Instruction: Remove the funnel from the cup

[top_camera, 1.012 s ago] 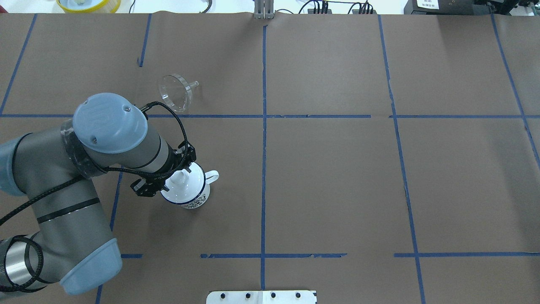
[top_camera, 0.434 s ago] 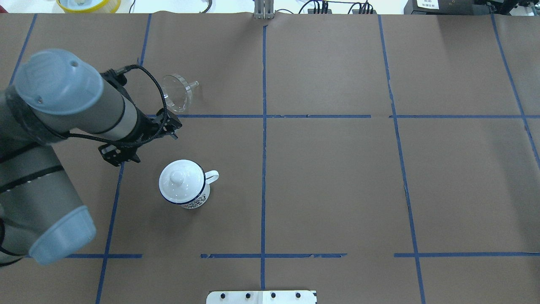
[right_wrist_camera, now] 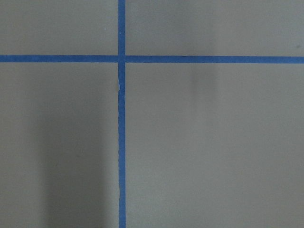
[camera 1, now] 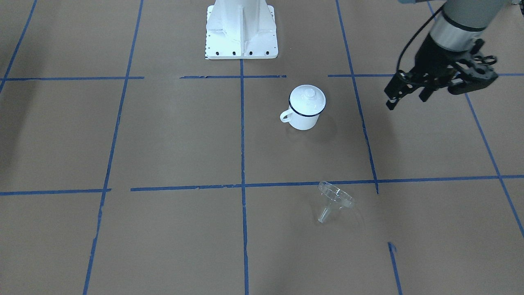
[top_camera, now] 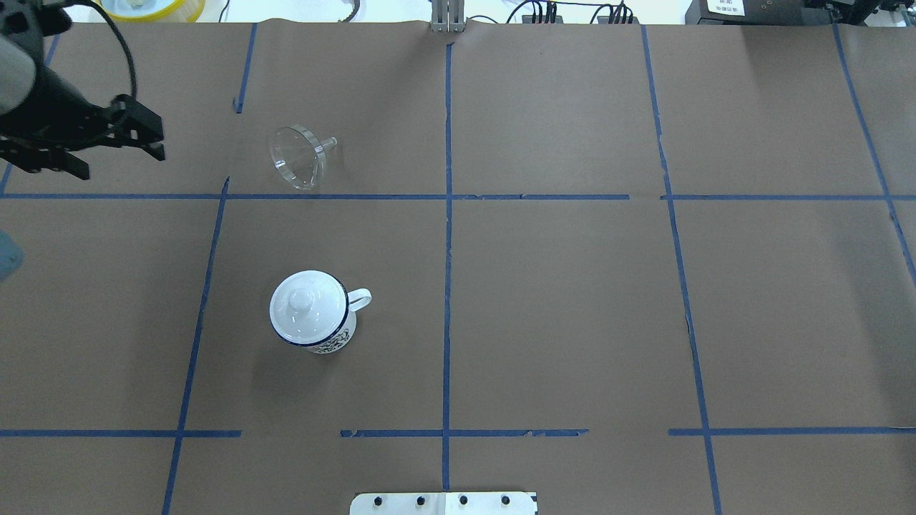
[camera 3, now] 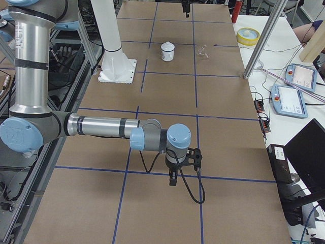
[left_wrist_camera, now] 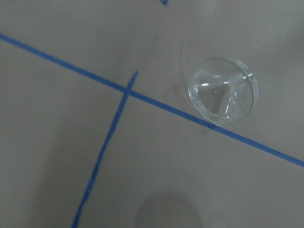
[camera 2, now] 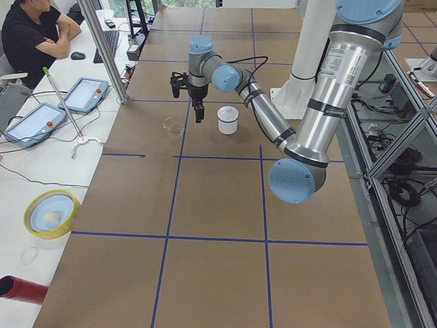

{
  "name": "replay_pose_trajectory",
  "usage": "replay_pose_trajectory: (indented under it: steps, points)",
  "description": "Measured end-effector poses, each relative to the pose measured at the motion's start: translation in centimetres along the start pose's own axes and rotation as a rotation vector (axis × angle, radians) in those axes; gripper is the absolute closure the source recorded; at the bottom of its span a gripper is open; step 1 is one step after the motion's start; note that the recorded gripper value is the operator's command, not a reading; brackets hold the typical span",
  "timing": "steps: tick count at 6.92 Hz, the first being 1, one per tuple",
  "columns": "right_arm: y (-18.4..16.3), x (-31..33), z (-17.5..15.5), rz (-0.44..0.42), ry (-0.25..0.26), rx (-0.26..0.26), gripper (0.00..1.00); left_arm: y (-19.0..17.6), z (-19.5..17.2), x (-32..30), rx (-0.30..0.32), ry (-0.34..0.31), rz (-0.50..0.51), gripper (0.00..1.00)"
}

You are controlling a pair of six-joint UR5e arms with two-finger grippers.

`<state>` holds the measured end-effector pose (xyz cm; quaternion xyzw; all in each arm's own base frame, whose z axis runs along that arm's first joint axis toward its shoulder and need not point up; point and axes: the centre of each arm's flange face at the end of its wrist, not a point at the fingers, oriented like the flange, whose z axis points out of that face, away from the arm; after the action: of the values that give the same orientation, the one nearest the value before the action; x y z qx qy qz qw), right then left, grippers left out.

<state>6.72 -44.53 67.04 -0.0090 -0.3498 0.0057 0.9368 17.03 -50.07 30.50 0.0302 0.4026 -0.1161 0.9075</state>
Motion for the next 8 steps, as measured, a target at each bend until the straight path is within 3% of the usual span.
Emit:
replay_pose_trajectory:
  steps: [4,6,8]
  points:
    - [0.0,0.0,0.0,0.0,0.0,0.0,0.0,-8.9,-0.6,-27.3,-0.055,-0.097,0.302,0.0]
    - [0.0,0.0,0.0,0.0,0.0,0.0,0.0,-10.0,0.3,-33.8,-0.088,-0.106,0.327,0.0]
    - [0.0,0.0,0.0,0.0,0.0,0.0,0.0,-10.6,0.5,-36.1,-0.078,-0.057,0.309,0.0]
